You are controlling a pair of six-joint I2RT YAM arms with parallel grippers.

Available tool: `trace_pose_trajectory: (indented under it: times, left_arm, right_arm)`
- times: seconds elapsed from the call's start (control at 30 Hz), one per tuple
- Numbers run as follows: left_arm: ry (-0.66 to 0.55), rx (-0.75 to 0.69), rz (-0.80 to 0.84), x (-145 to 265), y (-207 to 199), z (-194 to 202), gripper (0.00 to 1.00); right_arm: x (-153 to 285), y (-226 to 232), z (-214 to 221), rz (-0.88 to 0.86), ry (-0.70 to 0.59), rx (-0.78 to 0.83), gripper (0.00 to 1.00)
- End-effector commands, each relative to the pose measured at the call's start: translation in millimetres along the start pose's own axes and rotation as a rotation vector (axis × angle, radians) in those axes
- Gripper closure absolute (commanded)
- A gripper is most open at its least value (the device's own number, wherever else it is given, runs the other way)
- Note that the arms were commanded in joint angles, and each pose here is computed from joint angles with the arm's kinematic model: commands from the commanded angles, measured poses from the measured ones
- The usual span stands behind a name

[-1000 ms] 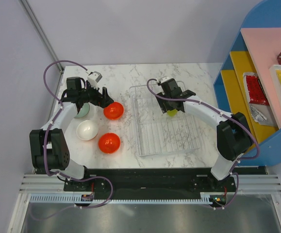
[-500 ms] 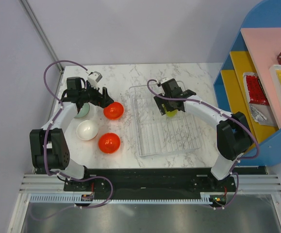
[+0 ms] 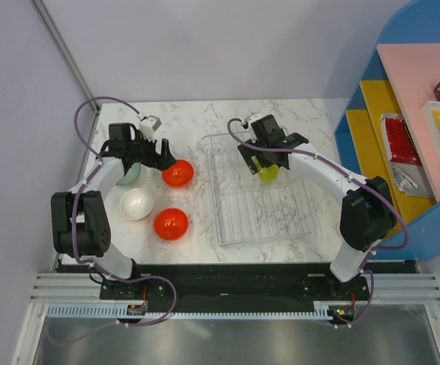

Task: Load the bowls into the dish rack

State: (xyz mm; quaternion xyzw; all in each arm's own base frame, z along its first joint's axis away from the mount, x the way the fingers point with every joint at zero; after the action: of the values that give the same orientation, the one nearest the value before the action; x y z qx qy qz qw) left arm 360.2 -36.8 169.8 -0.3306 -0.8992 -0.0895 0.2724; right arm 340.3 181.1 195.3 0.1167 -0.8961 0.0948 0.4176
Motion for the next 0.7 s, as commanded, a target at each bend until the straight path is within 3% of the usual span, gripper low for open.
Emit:
trace_pose_trajectory:
  times: [0.0, 0.17, 0.23, 0.43, 0.67]
  left_arm:
    - [0.049, -0.025, -0.039, -4.9, 12.8, 0.7, 0.05]
    - [0.081, -0.087, 0.078, 6.3, -5.0, 10.1, 0.08]
    - [0.058, -0.176, 0.100, 20.0, -14.1, 8.4, 0.09]
    - [0.096, -0.311, 0.210, 47.0, -45.6, 36.3, 0.11]
    - [0.176, -0.359, 0.388, 65.5, -74.8, 69.3, 0.14]
  right_arm:
    - [39.0, -6.4, -40.3, 0.016, -0.157, 0.015, 0.02]
    - [64.0, -10.6, -54.4, 0.007, -0.235, 0.019, 0.02]
    - [70.1, -11.6, -55.7, 0.000, -0.249, 0.026, 0.02]
    - [75.8, -12.0, -54.6, -0.019, -0.258, 0.046, 0.02]
    - [73.1, -9.7, -49.3, -0.044, -0.243, 0.055, 0.02]
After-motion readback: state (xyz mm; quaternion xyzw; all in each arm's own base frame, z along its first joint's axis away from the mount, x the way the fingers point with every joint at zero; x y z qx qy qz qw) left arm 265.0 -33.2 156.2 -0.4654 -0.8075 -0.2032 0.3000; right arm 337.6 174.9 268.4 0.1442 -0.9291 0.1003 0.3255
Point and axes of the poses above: each gripper's point midway between its finger pads, its own x axis back along the fingers, its own y axis along the line the jaws close on, z = x × y, the point moved 8 cm from there along x, back along the fingers, and after that the axes turned 12 degrees about -x, right-handed, at the moved point
